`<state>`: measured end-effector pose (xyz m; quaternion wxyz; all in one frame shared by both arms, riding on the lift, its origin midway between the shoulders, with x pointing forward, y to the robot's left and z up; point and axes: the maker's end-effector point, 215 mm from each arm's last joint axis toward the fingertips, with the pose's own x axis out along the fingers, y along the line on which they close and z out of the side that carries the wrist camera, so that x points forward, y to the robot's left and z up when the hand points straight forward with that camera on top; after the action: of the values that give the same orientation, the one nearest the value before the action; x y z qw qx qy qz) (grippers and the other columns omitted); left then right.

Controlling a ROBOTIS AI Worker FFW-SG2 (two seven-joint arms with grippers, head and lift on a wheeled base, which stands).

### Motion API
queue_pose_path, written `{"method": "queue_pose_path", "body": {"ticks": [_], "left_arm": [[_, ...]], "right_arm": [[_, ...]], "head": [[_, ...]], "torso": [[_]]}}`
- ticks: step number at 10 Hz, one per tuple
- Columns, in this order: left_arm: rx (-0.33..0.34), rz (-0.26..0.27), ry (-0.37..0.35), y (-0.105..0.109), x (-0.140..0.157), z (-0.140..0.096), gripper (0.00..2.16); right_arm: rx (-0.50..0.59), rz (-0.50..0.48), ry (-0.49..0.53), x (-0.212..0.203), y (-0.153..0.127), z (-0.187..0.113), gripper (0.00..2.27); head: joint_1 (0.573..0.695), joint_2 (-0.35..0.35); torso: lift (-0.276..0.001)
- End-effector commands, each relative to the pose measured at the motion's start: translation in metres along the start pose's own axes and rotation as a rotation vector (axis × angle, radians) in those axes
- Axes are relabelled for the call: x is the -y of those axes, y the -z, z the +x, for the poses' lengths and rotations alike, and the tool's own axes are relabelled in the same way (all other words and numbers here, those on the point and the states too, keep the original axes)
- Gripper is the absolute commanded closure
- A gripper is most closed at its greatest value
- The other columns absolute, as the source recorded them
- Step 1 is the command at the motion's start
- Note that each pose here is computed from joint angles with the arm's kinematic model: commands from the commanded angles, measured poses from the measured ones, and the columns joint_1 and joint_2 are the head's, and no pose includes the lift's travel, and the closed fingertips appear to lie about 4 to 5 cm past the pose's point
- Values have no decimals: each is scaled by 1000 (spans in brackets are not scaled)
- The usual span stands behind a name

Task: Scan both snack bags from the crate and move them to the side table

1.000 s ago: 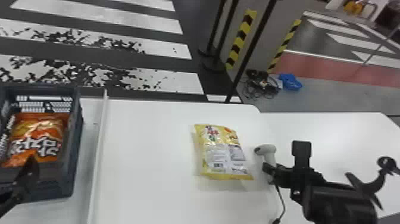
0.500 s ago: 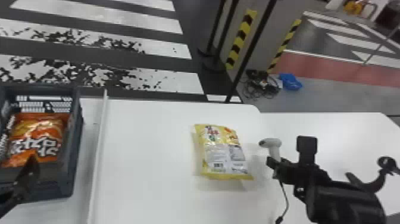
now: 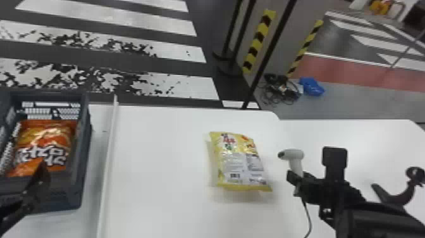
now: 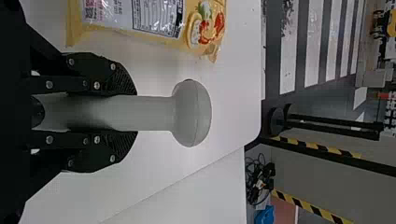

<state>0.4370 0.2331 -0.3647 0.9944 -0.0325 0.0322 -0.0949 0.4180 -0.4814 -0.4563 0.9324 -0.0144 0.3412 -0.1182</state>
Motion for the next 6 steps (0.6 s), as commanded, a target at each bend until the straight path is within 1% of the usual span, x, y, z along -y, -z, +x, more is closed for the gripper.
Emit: {"method": "queue_pose_path", "body": {"ticks": [1,3,5,6], "left_arm": [[0,-1,3,0,2,1,53],[-1,0,3,0,2,1,53],[-3,-1,0,2,1,0,53],[-3,-3,0,2,1,0,53]], "right_arm": [[-11,-2,-18,-17,4,-21,2240],[-23,-11,-50,-46,8,-44,2240],[-60,-11,-96,-76,19,-59,2240],[-64,-28,-113,-93,23,-64,2240]], "head": [[695,-322],[695,-291],[695,-263],[695,-242]], "torso": [[-99],[-99],[-99],[-99]]}}
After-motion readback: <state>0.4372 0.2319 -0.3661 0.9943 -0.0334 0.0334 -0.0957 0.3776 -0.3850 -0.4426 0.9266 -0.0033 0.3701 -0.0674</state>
